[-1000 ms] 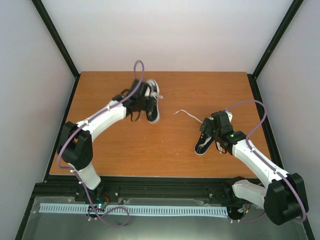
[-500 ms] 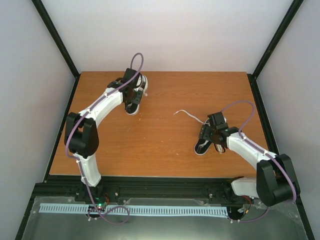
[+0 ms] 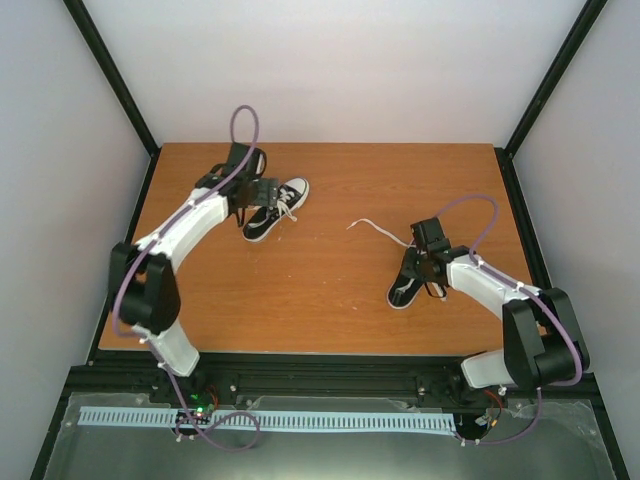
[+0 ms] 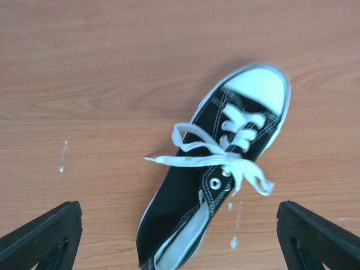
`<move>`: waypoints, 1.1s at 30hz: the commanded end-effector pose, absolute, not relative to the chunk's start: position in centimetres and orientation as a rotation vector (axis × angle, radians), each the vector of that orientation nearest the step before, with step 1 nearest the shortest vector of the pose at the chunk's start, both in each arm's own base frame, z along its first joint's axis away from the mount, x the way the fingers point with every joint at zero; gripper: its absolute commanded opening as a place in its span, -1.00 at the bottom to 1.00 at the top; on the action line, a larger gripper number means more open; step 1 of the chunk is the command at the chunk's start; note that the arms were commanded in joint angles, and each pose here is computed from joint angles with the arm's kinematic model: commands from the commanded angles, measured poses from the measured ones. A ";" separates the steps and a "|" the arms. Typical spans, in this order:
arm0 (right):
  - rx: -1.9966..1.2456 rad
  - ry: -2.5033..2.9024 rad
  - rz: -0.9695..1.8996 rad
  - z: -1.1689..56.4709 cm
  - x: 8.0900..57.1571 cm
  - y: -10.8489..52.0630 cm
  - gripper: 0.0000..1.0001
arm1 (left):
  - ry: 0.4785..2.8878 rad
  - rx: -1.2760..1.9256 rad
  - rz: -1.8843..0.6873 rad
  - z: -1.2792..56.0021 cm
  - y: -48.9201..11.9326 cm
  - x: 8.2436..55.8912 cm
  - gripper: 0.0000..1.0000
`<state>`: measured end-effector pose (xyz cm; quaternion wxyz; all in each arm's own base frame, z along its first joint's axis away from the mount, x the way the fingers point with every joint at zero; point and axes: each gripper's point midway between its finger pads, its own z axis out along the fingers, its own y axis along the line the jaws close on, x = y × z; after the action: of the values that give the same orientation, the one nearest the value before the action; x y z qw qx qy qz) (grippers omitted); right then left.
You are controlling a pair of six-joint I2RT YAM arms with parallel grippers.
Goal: Tie the shoes
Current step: Move the shoe to the center of the board.
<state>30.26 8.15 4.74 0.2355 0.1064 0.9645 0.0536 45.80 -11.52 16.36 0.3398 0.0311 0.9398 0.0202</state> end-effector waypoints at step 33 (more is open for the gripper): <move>0.048 2.506 0.253 12.7 27.6 25.0 -0.94 | 2.093 -0.124 -0.631 30.7 -14.4 36.9 0.99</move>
<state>27.56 25.53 11.72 0.2843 -0.0081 0.9546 0.0888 37.03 -12.70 32.29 0.4904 -0.0494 0.8459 -0.2037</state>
